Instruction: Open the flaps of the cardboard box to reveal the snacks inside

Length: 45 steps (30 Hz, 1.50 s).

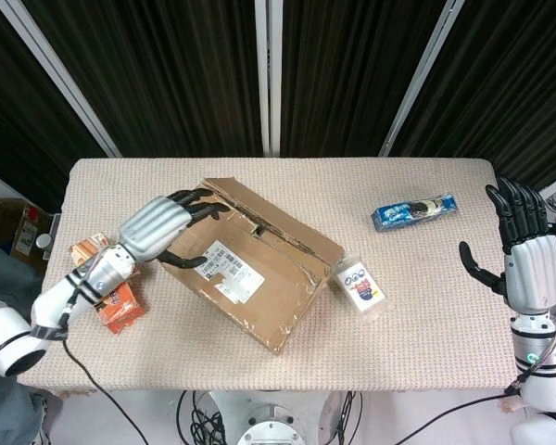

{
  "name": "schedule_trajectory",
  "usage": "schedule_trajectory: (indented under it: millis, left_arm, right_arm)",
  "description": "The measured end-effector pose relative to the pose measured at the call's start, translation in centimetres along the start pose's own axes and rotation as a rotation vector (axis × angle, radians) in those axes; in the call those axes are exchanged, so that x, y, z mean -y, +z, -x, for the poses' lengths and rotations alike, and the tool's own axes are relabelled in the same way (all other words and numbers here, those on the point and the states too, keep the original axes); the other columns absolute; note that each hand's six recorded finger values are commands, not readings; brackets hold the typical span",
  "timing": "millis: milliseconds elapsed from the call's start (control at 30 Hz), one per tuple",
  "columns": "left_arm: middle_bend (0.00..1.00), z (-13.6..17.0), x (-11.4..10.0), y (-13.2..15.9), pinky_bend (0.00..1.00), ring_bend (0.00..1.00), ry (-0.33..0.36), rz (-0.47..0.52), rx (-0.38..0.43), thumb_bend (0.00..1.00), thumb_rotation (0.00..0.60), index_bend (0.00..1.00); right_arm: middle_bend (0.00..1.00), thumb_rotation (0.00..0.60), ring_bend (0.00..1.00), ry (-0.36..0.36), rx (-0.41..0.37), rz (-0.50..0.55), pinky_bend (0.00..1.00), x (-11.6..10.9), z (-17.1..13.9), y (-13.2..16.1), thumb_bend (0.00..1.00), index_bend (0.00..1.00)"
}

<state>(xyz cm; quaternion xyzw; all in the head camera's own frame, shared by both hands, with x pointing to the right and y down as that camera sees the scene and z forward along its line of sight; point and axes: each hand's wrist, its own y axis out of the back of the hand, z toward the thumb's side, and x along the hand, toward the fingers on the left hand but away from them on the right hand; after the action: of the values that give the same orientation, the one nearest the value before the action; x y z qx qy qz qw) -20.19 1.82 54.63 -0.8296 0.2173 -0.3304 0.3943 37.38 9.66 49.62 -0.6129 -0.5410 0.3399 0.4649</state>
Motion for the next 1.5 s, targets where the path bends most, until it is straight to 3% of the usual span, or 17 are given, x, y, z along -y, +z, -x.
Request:
schedule_trajectory:
  millis: [200, 333, 500, 700, 800, 1000, 1500]
  left_arm:
    - [0.34, -4.2, 1.0, 2.1, 0.21, 0.11, -0.038, 0.021, 0.052, 0.07, 0.525, 0.19]
    - [0.35, -6.1, 1.9, 2.3, 0.21, 0.11, -0.068, 0.036, 0.046, 0.00, 0.493, 0.19]
    - [0.34, -8.0, 2.8, 2.2, 0.21, 0.11, -0.098, 0.059, 0.029, 0.00, 0.458, 0.19]
    - [0.28, -8.5, 3.8, 1.7, 0.21, 0.11, -0.157, 0.037, 0.003, 0.00, 0.300, 0.19]
    - [0.21, -8.4, 4.3, 1.4, 0.21, 0.10, -0.189, 0.024, -0.011, 0.00, 0.217, 0.29]
    - [0.20, -8.3, 4.8, 0.9, 0.20, 0.10, -0.224, 0.023, -0.031, 0.00, 0.114, 0.33]
    - [0.21, -8.4, 5.6, 1.1, 0.20, 0.09, -0.262, 0.004, -0.035, 0.00, 0.095, 0.29]
  right_arm:
    - [0.00, 0.600, 0.00, -0.003, 0.007, 0.000, 0.00, -0.3, -0.3, -0.6, 0.28, 0.00]
    - [0.00, 0.600, 0.00, 0.000, 0.009, -0.002, 0.00, -0.3, -0.4, -0.8, 0.28, 0.00]
    - [0.00, 0.600, 0.00, 0.002, 0.014, 0.002, 0.00, -0.3, -0.4, -1.1, 0.27, 0.00]
    - [0.00, 0.600, 0.00, 0.006, 0.026, 0.008, 0.00, -0.2, -0.5, -1.7, 0.25, 0.00]
    - [0.00, 0.600, 0.00, 0.011, 0.033, 0.014, 0.00, -0.1, -0.5, -2.0, 0.25, 0.00]
    - [0.00, 0.600, 0.00, 0.015, 0.037, 0.020, 0.00, 0.2, -0.5, -2.2, 0.24, 0.00]
    - [0.00, 0.600, 0.00, 0.017, 0.053, 0.015, 0.00, 0.4, -0.6, -2.5, 0.25, 0.00]
